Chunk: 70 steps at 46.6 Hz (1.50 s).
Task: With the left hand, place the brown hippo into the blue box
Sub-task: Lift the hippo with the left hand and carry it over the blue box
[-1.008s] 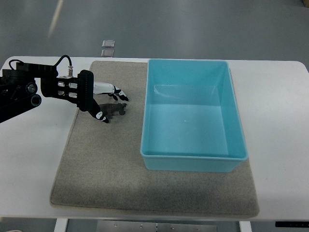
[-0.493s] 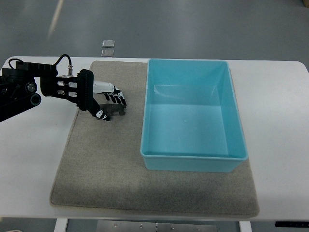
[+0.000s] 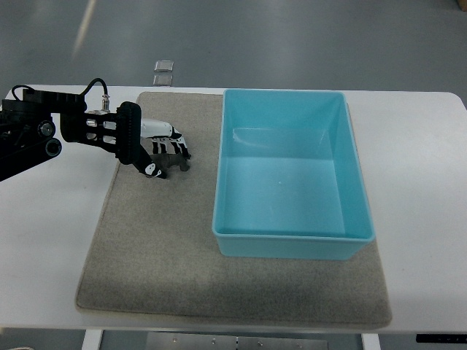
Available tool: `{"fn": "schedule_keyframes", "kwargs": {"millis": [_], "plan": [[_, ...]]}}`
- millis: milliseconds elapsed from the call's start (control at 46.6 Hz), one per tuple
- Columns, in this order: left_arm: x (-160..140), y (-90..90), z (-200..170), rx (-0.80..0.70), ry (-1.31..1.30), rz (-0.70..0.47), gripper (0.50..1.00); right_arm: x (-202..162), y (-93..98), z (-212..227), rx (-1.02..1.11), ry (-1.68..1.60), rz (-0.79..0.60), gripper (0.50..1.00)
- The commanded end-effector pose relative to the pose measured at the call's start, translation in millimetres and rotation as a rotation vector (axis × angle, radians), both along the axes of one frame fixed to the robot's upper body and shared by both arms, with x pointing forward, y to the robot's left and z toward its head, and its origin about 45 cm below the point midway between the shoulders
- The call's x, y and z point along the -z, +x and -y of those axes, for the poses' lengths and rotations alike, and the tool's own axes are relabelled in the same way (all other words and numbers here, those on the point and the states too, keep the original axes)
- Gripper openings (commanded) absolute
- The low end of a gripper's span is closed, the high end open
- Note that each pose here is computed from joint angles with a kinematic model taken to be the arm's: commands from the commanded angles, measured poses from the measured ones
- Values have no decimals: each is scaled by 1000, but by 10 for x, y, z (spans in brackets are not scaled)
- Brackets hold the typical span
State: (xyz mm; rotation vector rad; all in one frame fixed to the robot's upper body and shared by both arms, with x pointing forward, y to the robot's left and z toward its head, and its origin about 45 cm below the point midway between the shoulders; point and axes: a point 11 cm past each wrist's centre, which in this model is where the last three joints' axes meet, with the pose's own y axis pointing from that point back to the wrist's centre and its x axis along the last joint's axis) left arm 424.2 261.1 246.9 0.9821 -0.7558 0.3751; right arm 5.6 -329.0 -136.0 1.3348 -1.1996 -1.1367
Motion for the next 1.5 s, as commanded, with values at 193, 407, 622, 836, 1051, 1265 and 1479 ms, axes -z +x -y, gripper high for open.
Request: {"fn": "schedule_keyframes", "kwargs": {"millis": [193, 407, 622, 836, 1051, 1265, 1479], "plan": [[-283, 133, 78, 5, -25, 95, 570, 0, 0, 0, 0, 0, 0, 936], [-642, 257, 178, 21, -40, 174, 572, 0, -9, 0, 0, 0, -2, 936], [-889, 324, 352, 51, -60, 235, 585, 0, 0, 0, 0, 0, 0, 936], [-976, 354, 507, 64, -103, 297, 619, 0, 0, 0, 0, 0, 0, 936], [-1010, 344, 710, 99, -127, 305, 619, 0, 0, 0, 0, 0, 0, 936], [-972, 308, 962, 142, -154, 296, 619, 0, 0, 0, 0, 0, 0, 936], [-922, 273, 1169, 172, -184, 290, 619, 0, 0, 0, 0, 0, 0, 936]]}}
